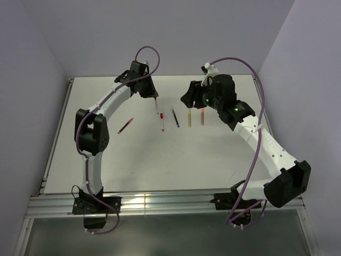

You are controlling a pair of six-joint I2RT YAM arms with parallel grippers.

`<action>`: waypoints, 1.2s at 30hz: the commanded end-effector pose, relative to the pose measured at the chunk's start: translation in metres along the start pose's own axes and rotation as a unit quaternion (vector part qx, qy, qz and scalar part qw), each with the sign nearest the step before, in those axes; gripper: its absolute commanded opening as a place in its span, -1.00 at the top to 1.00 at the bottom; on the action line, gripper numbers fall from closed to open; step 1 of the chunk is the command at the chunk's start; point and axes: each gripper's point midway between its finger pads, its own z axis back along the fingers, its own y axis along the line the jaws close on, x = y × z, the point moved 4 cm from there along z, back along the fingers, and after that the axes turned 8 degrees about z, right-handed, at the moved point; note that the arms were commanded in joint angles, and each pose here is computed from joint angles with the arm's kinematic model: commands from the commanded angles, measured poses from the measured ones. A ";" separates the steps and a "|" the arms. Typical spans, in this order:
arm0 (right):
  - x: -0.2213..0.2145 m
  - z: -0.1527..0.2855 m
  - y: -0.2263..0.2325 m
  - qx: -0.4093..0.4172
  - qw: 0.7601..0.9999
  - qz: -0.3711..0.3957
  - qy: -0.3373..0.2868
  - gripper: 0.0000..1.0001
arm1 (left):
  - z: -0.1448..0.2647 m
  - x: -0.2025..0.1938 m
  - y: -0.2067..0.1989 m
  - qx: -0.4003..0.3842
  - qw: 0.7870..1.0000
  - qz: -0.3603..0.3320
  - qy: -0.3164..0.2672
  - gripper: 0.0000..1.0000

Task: Insert the pens into the pen caps
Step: Place the pen at the center of the board.

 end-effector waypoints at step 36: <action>0.009 0.002 -0.008 -0.027 1.000 -0.002 -0.011 -0.21 | -0.072 -0.080 0.113 0.234 0.969 -0.036 0.065 0.28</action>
